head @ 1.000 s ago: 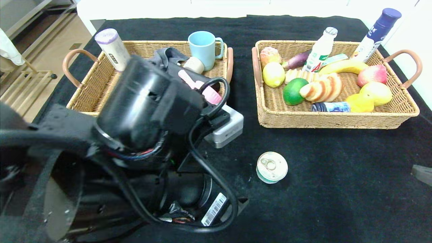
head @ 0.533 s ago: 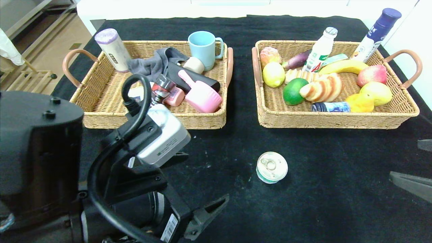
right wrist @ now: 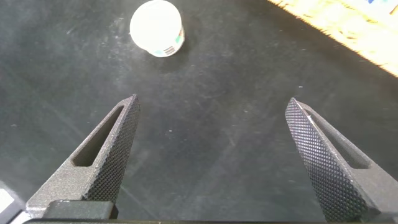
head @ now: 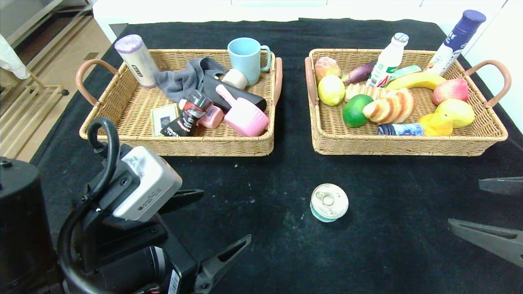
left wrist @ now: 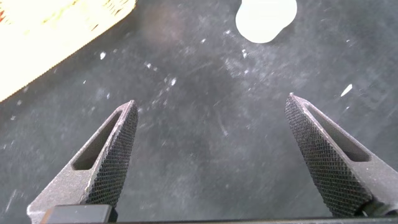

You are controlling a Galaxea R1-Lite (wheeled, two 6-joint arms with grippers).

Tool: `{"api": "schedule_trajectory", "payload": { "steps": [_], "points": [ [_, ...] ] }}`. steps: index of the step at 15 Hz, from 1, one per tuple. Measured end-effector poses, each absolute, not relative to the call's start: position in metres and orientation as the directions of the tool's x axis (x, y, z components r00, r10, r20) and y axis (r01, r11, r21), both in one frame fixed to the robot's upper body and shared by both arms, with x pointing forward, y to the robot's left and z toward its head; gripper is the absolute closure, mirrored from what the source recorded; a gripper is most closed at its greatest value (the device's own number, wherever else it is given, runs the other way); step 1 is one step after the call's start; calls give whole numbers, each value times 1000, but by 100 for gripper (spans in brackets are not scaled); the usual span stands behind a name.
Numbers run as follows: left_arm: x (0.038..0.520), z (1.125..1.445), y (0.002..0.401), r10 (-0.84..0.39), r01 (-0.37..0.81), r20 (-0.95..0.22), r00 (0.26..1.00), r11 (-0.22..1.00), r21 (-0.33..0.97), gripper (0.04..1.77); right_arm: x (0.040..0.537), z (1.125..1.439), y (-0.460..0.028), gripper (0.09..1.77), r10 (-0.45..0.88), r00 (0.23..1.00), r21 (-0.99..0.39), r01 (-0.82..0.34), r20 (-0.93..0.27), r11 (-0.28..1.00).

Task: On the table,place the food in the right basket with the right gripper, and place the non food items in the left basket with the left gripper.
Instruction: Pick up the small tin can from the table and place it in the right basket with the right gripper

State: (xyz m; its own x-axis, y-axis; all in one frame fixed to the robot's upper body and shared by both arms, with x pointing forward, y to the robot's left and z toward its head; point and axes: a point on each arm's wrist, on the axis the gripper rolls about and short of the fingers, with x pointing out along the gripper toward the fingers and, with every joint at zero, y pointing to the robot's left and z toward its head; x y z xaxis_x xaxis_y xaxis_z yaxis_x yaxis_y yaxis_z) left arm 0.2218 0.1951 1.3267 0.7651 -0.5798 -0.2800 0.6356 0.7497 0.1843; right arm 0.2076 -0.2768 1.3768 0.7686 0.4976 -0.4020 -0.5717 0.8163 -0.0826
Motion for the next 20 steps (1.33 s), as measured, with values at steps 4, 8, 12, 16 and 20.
{"api": "schedule_trajectory", "payload": {
  "steps": [4,8,12,16,20],
  "points": [
    [223,1326,200,-565,620,-277,777,763,182,10,212,1374,-273,15,502,755,-70,-579,-421,812],
    [221,1329,203,-566,616,-262,782,766,184,10,216,1378,-265,15,501,754,-4,-555,-424,832],
    [219,1332,205,-570,616,-250,783,765,187,9,229,1390,-232,15,409,801,72,-422,-437,904],
    [216,1336,207,-573,613,-231,786,768,184,9,248,1409,-185,15,366,783,163,-330,-502,930],
    [209,1347,215,-581,606,-176,795,773,188,9,273,1406,-142,15,291,747,203,-210,-598,956]
  ]
}}
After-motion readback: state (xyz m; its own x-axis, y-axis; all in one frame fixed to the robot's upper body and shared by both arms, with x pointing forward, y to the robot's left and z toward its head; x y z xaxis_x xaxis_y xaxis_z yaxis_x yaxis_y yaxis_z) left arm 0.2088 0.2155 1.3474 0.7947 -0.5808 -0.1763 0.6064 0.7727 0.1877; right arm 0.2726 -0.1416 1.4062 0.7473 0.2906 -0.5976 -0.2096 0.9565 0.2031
